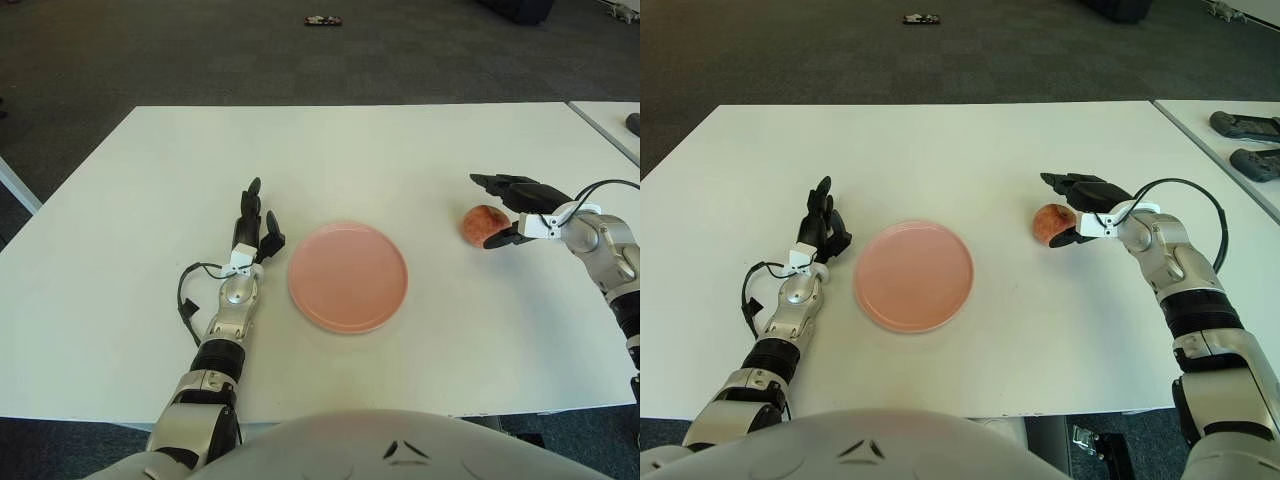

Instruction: Put the apple into the plate.

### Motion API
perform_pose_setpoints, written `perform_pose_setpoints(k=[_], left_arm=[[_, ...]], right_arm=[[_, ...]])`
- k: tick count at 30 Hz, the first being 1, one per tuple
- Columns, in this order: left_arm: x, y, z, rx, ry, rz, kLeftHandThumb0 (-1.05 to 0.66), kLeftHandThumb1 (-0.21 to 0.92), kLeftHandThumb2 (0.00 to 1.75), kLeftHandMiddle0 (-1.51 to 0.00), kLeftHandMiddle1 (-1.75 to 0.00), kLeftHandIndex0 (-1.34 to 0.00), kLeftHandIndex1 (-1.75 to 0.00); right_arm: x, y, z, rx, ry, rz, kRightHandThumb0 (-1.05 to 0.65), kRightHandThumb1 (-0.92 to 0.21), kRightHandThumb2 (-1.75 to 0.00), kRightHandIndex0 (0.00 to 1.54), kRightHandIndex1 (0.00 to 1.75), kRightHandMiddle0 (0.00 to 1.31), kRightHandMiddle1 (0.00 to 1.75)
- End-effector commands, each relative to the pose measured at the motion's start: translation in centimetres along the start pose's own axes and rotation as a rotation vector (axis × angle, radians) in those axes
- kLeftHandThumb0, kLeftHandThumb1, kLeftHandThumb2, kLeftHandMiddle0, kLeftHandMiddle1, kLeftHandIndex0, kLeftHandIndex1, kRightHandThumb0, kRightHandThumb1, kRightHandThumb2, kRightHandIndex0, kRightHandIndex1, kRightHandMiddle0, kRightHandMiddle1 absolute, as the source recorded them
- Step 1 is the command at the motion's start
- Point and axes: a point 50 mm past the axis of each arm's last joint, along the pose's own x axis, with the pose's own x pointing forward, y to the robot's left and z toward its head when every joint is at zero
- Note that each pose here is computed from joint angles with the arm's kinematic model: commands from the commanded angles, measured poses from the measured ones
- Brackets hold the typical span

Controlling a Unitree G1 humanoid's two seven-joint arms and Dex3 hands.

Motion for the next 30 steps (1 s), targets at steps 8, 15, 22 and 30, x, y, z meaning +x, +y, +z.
perform_pose_setpoints(k=[8,15,22,30], left_arm=[[-0.33,0.38,-0.67,0.010,0.032,0.006,-0.79,0.92,1.01,-0.19,-0.01,0.00,-0.44],[-0.29,0.54,-0.65,0.017,0.031,0.009,-0.80,0.92,1.01,-0.19,-0.01,0.00,-0.43],[-0.26,0.63,-0.67,0.017,0.033,0.013,-0.80,0.92,1.01,-0.18,-0.01,0.00,-0.43],[-0.27,0.70,-0.71,0.017,0.033,0.014,-0.81,0.92,1.01,-0.19,-0.01,0.00,-0.43]], right_arm=[[0.04,-1.31,-0.01,-0.039,-0.005,-0.038,-1.05,-0.92,-0.09,0.00,0.00,0.00,0.00],[0.08,-1.30,0.11,-0.040,-0.007,-0.038,-1.05,-0.92,-0.09,0.00,0.00,0.00,0.00],[0.10,-1.29,0.19,-0.040,-0.008,-0.039,-1.05,-0.92,-0.09,0.00,0.00,0.00,0.00],[0.11,-1.26,0.26,-0.040,-0.009,-0.039,-1.05,-0.92,-0.09,0.00,0.00,0.00,0.00]])
